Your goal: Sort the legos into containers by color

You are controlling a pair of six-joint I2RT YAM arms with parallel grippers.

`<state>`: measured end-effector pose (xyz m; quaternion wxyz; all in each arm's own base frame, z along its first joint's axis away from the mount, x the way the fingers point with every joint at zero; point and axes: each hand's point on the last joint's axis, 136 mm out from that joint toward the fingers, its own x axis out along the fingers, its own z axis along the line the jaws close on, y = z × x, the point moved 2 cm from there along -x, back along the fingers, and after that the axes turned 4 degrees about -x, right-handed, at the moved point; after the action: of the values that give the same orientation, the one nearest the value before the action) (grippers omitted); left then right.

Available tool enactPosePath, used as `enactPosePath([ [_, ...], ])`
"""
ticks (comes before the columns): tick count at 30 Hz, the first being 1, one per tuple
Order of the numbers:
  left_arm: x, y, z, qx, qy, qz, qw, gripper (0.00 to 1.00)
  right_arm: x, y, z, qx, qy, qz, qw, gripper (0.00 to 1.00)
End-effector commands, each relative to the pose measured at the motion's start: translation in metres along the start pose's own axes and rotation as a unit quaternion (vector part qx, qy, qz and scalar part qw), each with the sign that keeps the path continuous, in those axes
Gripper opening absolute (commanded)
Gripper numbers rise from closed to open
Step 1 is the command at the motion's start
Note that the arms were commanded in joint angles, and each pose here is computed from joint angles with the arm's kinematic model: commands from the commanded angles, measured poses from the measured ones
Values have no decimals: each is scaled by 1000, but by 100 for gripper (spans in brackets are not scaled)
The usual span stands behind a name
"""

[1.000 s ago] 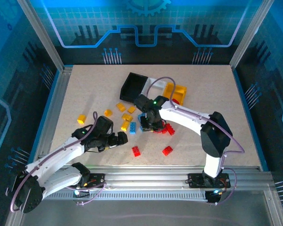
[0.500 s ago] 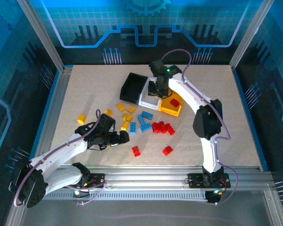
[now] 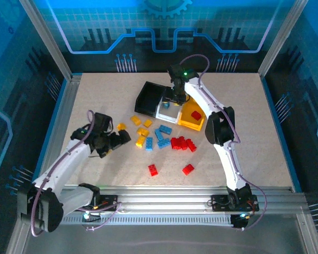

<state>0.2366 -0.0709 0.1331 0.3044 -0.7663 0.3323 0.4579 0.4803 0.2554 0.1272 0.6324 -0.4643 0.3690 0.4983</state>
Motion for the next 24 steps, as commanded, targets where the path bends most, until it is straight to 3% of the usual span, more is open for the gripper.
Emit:
enactPosePath([
  [1,-12,-32,30,-18,-71,-28,997,99,-39,9,9,-11,-15,-3,1000,52],
  [10,12,-111,88,-107,-145,-28,983,99,-68,78,12,-30,-31,23,999,54],
  [17,28,-131,107,-135,-156,-27,978,99,-64,109,4,-14,-46,44,998,54],
  [24,44,-149,107,-123,-154,-15,980,99,-56,117,6,-14,-51,60,997,54],
])
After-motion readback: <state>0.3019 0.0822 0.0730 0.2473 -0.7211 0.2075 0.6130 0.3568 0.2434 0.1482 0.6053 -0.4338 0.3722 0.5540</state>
